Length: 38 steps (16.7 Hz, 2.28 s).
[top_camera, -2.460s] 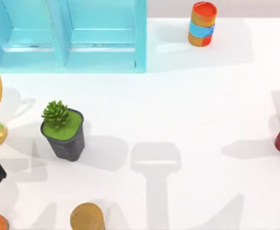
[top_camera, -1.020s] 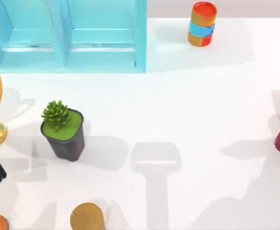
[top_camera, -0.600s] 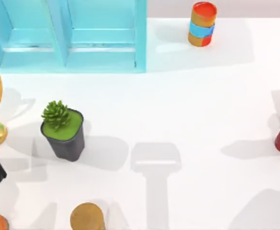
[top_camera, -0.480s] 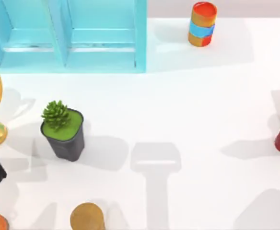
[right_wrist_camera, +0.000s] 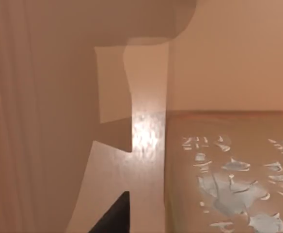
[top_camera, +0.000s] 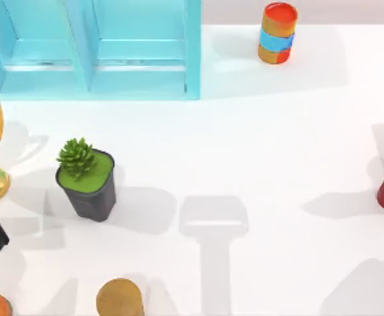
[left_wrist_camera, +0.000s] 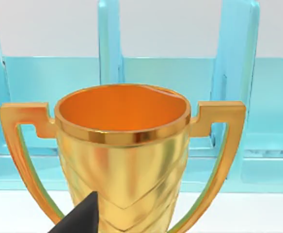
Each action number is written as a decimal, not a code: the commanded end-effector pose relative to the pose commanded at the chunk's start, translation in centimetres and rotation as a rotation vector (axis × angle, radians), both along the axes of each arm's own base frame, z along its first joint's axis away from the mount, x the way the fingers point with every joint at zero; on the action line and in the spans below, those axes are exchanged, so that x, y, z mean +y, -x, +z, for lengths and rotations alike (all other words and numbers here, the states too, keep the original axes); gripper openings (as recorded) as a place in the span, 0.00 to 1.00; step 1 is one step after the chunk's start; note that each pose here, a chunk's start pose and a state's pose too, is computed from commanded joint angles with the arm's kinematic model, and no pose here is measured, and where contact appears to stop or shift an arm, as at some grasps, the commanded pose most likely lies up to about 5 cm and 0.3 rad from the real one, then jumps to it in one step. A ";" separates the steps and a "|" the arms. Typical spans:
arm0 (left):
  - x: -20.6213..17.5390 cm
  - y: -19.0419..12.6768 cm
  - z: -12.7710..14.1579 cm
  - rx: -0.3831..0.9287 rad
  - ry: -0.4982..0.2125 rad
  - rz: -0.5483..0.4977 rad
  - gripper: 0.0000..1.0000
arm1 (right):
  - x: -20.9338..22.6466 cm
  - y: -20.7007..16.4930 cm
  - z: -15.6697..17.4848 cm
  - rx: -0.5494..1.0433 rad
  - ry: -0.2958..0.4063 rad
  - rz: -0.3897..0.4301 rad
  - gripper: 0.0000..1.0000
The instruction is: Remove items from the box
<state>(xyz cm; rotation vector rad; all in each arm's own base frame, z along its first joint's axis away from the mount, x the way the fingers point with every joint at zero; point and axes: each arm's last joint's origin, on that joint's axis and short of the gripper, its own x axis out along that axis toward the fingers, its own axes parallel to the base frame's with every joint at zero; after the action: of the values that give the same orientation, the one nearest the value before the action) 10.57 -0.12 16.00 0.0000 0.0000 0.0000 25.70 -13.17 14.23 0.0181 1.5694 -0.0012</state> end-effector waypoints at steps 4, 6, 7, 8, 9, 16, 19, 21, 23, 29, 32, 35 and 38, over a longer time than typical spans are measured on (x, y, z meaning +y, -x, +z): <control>0.0 0.0 0.0 0.000 0.000 0.000 1.00 | 0.0 0.0 0.0 0.000 0.000 0.000 0.32; 0.0 0.0 0.0 0.000 0.000 0.000 1.00 | 0.0 0.0 0.0 0.000 0.000 0.000 0.17; 0.0 0.0 0.0 0.000 0.000 0.000 1.00 | 0.0 0.0 0.0 0.000 0.000 0.000 0.10; 0.0 0.0 0.0 0.000 0.000 0.000 1.00 | 0.0 0.0 0.0 0.000 0.000 0.000 0.02; 0.0 0.0 0.0 0.000 0.000 0.000 1.00 | 0.0 0.0 0.0 0.000 0.000 0.000 0.00; 0.0 0.0 0.0 0.000 0.000 0.000 1.00 | 0.0 0.0 0.0 0.000 0.000 0.000 0.00; 0.0 0.0 0.0 0.000 0.000 0.000 1.00 | -0.1 -0.1 0.4 0.000 0.001 -0.003 0.00; 0.0 0.0 0.0 0.000 0.000 0.000 1.00 | -0.3 -0.4 1.6 0.001 0.000 -0.003 0.00; 0.0 0.0 0.0 0.000 0.000 0.000 1.00 | -0.5 -0.7 3.8 0.007 -0.003 -0.002 0.00; 0.0 0.0 0.0 0.000 0.000 0.000 1.00 | -0.2 -0.3 11.5 0.006 -0.003 0.000 0.00; 0.0 0.0 0.0 0.000 0.000 0.000 1.00 | 0.0 0.0 13.1 -0.002 0.002 -0.002 0.00; 0.0 0.0 0.0 0.000 0.000 0.000 1.00 | 0.0 -0.1 12.9 0.002 -0.001 -0.001 0.00; 0.0 0.0 0.0 0.000 0.000 0.000 1.00 | 0.5 -1.4 12.8 0.002 0.001 -0.001 0.00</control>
<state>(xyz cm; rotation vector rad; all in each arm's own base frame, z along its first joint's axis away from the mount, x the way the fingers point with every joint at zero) 10.57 -0.12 16.00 0.0000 0.0000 0.0000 27.13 -12.63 27.07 0.0185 1.5716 -0.0028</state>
